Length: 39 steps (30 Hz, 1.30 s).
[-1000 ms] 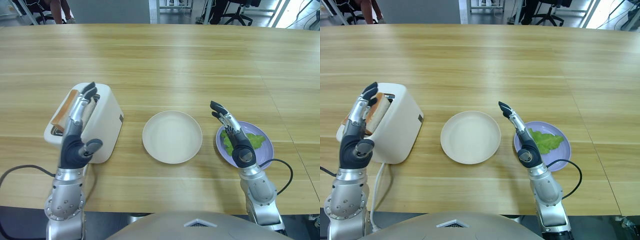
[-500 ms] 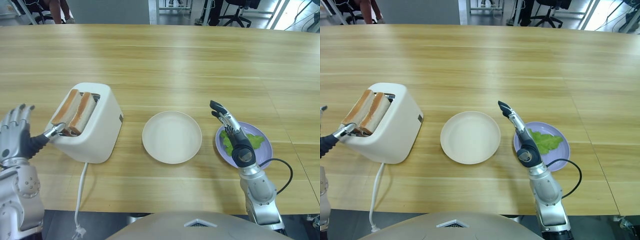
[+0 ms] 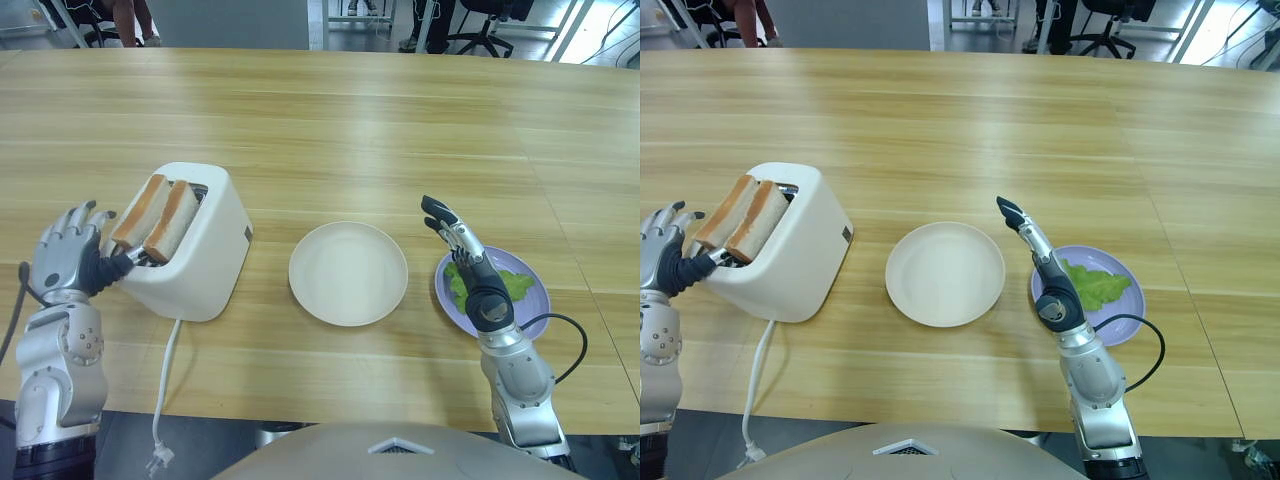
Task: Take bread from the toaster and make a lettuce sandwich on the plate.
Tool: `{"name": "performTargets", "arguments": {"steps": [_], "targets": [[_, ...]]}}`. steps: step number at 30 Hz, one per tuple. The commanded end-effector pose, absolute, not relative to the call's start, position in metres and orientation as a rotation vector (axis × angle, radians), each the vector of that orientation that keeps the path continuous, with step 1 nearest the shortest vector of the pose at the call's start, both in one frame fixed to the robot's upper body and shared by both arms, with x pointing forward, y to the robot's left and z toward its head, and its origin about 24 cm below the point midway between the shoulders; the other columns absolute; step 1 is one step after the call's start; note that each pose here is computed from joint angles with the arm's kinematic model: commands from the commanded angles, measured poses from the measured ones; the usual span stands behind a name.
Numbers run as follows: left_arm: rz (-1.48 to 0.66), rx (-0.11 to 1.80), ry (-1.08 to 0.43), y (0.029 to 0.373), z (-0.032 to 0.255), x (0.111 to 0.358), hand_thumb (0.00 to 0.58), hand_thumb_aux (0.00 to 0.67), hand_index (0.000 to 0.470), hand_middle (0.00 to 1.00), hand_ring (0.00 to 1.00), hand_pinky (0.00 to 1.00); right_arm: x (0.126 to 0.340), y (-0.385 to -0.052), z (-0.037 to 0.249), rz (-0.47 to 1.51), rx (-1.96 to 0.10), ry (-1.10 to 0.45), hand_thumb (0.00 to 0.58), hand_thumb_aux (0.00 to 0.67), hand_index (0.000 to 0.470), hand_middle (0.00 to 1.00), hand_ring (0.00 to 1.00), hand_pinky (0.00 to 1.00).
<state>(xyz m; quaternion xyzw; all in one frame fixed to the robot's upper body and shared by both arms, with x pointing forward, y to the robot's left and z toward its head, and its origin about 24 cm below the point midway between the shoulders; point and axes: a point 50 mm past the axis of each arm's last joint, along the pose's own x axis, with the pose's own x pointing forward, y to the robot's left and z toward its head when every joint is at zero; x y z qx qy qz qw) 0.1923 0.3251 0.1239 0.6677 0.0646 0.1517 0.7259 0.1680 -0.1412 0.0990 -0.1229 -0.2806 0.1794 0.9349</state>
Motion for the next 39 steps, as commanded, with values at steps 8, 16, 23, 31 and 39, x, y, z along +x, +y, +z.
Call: {"name": "performTargets", "arguments": {"steps": [8,16,23,31,39], "targets": [[0.402,1.478,-0.204,0.306,0.162,0.204,0.58,0.67,0.46,0.92,0.92,0.92,0.17,-0.144,0.101,0.349,-0.283,-0.576,0.0,0.0,0.0,0.0,0.0,0.0],[0.543,1.186,-0.518,0.3,0.204,0.195,0.58,0.67,0.46,1.0,1.0,1.0,0.191,-0.163,0.1,0.162,-0.601,-0.493,0.0,0.0,0.0,0.0,0.0,0.0],[0.502,1.02,-0.815,0.27,0.247,0.181,0.58,0.67,0.46,1.0,1.0,1.0,0.208,-0.191,0.1,0.163,-1.131,-0.426,0.0,0.0,0.0,0.0,0.0,0.0],[-0.082,0.837,-0.772,0.18,0.222,0.198,0.58,0.67,0.46,1.0,1.0,1.0,0.216,-0.228,0.066,0.311,-1.615,-0.183,0.0,0.0,0.0,0.0,0.0,0.0],[-0.555,0.901,-0.334,0.141,0.129,0.234,0.58,0.67,0.46,1.0,1.0,1.0,0.223,-0.254,0.071,0.319,-1.843,-0.08,0.0,0.0,0.0,0.0,0.0,0.0]]}}
